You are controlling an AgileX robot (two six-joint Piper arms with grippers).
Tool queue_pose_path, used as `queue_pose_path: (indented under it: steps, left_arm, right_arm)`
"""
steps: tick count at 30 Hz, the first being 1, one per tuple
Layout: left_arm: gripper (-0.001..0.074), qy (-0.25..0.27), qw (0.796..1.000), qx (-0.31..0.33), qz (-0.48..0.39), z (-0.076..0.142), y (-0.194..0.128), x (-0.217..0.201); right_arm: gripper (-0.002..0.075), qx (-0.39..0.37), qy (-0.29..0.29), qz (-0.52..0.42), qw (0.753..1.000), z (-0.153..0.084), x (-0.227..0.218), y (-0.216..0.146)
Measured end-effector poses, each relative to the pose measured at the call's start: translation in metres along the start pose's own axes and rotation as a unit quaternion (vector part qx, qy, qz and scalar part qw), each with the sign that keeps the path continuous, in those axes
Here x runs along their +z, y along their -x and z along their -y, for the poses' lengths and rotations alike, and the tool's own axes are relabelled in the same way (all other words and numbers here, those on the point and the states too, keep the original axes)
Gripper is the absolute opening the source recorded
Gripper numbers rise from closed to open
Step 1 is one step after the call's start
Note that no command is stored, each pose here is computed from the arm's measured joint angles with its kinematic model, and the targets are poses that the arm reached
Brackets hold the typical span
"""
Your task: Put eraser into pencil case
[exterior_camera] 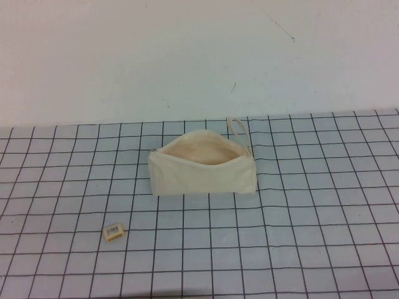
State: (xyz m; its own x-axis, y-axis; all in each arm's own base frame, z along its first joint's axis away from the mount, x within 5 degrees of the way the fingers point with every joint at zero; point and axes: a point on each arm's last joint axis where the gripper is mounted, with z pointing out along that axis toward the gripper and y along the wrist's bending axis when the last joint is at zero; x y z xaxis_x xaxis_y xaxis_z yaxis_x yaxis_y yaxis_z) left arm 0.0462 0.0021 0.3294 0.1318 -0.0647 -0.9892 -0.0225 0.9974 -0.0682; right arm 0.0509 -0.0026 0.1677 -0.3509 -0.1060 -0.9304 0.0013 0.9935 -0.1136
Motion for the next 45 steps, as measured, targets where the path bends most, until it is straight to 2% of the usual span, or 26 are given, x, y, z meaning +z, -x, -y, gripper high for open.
queue_pose_path:
  steps: [4,9,13,14,18,20,23,28,30,35,37,39,41,45]
  left_arm:
    - [-0.0002,0.006,0.993,-0.021,-0.115,0.002,0.01,0.037]
    - [-0.0002,0.005,0.974,-0.088,-0.207,0.005,-0.013,0.08]
    - [-0.0002,0.009,0.949,-0.1,-0.298,0.007,-0.034,0.109]
    - [-0.0002,0.0,0.928,-0.086,-0.363,0.009,-0.042,0.125]
    - [-0.0002,-0.043,0.881,-0.038,-0.47,0.015,-0.051,0.158]
    - [-0.0002,-0.087,0.858,0.015,-0.505,0.018,-0.054,0.175]
    - [-0.0002,-0.152,0.833,0.091,-0.525,0.026,-0.061,0.199]
    - [0.0008,-0.207,0.803,0.137,-0.541,0.048,-0.087,0.231]
    - [0.0064,-0.22,0.793,0.156,-0.546,0.057,-0.098,0.24]
    - [0.0383,-0.255,0.752,0.247,-0.555,0.083,-0.134,0.254]
    - [0.0465,-0.266,0.728,0.296,-0.559,0.089,-0.15,0.258]
    - [0.0497,-0.275,0.708,0.333,-0.559,0.096,-0.163,0.261]
    - [0.0491,-0.276,0.693,0.352,-0.565,0.099,-0.176,0.264]
    - [0.0449,-0.27,0.686,0.351,-0.577,0.1,-0.197,0.27]
  right_arm:
    - [-0.0001,0.0,0.0,0.0,1.0,0.0,0.0,0.0]
    - [-0.0001,0.0,0.0,0.0,1.0,0.0,0.0,0.0]
    - [-0.0001,0.0,0.0,0.0,1.0,0.0,0.0,0.0]
    - [-0.0001,0.0,0.0,0.0,1.0,0.0,0.0,0.0]
    - [-0.0001,0.0,0.0,0.0,1.0,0.0,0.0,0.0]
    - [-0.0001,0.0,0.0,0.0,1.0,0.0,0.0,0.0]
    - [-0.0001,0.0,0.0,0.0,1.0,0.0,0.0,0.0]
    - [-0.0001,0.0,0.0,0.0,1.0,0.0,0.0,0.0]
    - [-0.0001,0.0,0.0,0.0,1.0,0.0,0.0,0.0]
    - [-0.0001,0.0,0.0,0.0,1.0,0.0,0.0,0.0]
    - [-0.0001,0.0,0.0,0.0,1.0,0.0,0.0,0.0]
    - [-0.0001,0.0,0.0,0.0,1.0,0.0,0.0,0.0]
    - [-0.0001,0.0,0.0,0.0,1.0,0.0,0.0,0.0]
    - [-0.0001,0.0,0.0,0.0,1.0,0.0,0.0,0.0]
